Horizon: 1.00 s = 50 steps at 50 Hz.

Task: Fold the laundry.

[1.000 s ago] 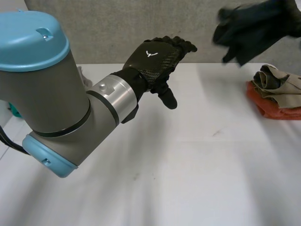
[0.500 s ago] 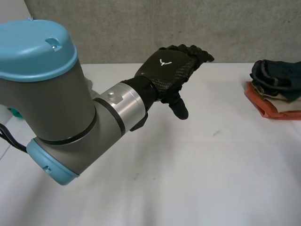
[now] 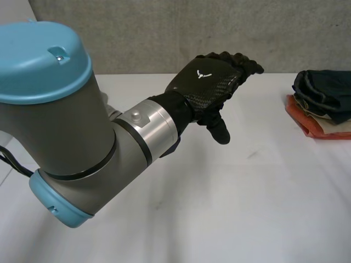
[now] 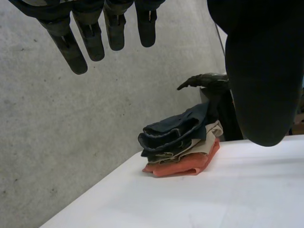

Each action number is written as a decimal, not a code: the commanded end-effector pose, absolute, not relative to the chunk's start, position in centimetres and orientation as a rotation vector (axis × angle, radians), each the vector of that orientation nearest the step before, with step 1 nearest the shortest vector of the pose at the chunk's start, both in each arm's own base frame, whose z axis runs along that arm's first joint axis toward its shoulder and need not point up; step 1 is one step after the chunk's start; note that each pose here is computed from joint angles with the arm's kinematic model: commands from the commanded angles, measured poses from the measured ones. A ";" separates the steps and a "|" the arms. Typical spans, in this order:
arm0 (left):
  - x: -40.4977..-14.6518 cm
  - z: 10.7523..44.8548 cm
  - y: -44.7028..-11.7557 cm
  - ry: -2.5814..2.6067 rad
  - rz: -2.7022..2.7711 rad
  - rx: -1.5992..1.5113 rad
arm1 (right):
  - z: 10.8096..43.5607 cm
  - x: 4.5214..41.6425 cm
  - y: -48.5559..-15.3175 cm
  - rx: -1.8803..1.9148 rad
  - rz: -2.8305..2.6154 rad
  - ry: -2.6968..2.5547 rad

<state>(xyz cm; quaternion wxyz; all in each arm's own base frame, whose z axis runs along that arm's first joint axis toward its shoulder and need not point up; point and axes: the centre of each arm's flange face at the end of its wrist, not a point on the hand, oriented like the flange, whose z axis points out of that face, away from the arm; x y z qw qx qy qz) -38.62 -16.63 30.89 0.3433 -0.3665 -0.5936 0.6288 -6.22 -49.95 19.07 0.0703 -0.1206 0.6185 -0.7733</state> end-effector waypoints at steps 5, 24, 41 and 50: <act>-38.0 33.5 -15.8 -1.472 1.680 -0.920 | 24.7 -15.3 -44.5 -0.183 -2.676 2.509; -26.5 36.0 -31.6 -1.812 2.276 -0.518 | 31.7 10.0 -38.3 -0.731 -2.708 1.792; -14.5 18.5 -50.5 -2.217 2.528 -0.916 | 16.4 22.2 -28.2 -1.362 -2.048 1.976; -12.3 14.2 -55.4 -2.082 2.672 -0.921 | 15.7 21.8 -28.0 -1.336 -2.027 2.033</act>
